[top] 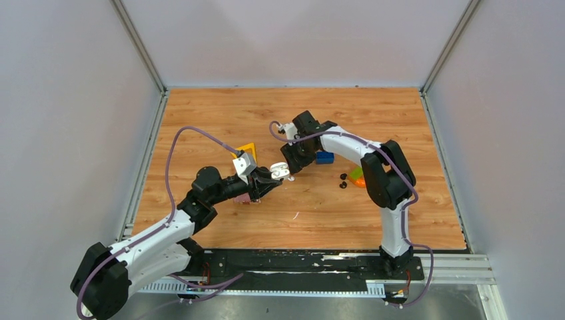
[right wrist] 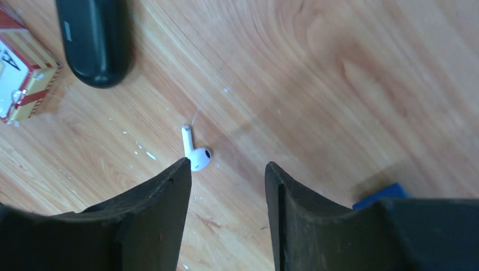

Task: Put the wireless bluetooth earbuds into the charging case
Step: Rotate the right earbud at the center of the board.

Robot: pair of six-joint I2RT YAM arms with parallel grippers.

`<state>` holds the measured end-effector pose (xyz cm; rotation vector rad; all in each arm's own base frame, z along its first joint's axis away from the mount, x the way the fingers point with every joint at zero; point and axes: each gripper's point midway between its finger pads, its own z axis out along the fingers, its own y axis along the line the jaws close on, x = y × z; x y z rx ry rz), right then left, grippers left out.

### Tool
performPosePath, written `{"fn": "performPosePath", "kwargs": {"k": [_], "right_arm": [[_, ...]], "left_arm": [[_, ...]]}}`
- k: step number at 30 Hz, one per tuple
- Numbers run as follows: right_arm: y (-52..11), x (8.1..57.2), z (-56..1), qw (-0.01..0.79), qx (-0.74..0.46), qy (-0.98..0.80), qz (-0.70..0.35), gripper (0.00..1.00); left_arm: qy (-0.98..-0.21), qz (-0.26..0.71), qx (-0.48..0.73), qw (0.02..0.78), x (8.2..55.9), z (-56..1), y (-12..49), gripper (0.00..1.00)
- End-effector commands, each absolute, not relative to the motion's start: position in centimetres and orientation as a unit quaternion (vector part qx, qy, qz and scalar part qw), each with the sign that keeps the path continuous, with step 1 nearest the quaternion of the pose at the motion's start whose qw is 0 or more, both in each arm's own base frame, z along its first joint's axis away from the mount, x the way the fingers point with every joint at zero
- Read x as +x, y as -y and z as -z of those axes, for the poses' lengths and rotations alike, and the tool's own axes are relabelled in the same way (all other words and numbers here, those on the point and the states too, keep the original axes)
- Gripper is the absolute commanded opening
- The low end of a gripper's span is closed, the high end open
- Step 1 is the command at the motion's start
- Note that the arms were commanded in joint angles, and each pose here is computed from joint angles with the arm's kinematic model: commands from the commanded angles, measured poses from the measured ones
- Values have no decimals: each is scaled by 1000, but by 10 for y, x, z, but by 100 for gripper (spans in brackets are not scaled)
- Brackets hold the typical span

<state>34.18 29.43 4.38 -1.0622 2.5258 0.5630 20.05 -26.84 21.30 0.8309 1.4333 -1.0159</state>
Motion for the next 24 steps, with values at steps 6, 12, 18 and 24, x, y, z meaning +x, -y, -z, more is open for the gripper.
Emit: {"fn": "performPosePath", "kwargs": {"k": [6, 12, 18, 24], "right_arm": [[-297, 333, -74, 208, -238, -933, -172, 71], [-297, 330, -64, 197, -180, -951, -156, 56], [-291, 338, -49, 189, -124, -966, -123, 46], [-298, 341, -43, 184, -122, -967, -130, 45]], "left_arm": [[-589, 432, 358, 582, 202, -226, 269, 0], [-591, 432, 359, 578, 203, -224, 270, 0], [-594, 432, 360, 575, 203, -221, 270, 0], [-595, 431, 361, 574, 203, -221, 271, 0]]}}
